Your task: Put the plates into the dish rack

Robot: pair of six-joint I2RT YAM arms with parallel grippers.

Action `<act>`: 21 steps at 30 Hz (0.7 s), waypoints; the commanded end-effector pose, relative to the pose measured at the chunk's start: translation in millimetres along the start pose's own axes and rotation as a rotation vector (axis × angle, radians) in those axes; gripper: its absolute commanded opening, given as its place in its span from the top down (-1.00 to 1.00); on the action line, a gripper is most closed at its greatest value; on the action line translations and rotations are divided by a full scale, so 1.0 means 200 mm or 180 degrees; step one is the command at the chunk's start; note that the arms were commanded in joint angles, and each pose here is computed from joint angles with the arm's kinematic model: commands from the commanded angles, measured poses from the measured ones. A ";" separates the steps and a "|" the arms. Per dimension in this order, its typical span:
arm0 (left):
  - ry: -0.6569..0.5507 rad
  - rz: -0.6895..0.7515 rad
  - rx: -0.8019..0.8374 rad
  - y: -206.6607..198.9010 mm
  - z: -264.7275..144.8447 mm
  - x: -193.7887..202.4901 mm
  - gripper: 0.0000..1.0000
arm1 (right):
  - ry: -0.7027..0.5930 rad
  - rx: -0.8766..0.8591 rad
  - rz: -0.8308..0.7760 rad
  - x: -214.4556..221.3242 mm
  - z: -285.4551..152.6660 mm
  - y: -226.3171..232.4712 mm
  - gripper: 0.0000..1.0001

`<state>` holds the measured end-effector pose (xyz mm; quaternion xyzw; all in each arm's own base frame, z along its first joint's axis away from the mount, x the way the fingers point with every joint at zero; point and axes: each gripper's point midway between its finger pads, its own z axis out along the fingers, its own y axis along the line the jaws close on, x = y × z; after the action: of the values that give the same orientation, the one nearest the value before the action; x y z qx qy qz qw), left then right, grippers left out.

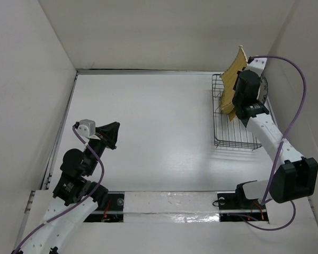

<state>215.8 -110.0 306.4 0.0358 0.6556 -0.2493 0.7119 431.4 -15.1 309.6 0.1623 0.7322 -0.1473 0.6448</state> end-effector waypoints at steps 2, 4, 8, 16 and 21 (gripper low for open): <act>-0.0226 -0.0031 0.0077 -0.03 -0.01 -0.12 0.84 | -0.0931 0.0350 0.0440 -0.54 -0.12 -0.17 1.00; -0.0224 -0.0030 0.0081 -0.04 -0.01 -0.12 0.84 | -0.0958 0.0336 0.0446 -0.55 -0.13 -0.17 1.00; -0.0230 -0.0031 0.0078 -0.04 -0.01 -0.12 0.84 | -0.0883 0.0266 0.0408 -0.51 -0.09 -0.15 1.00; -0.0222 -0.0030 0.0071 -0.03 -0.01 -0.11 0.84 | -0.0629 0.0152 0.0228 -0.32 -0.02 -0.05 1.00; -0.0216 -0.0029 0.0074 -0.03 -0.01 -0.11 0.84 | -0.0458 0.0141 0.0155 -0.18 0.01 -0.02 1.00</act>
<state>215.8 -110.0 306.4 0.0358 0.6556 -0.2493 0.7119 432.6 -27.6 322.2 0.1604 0.7133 -0.1872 0.6560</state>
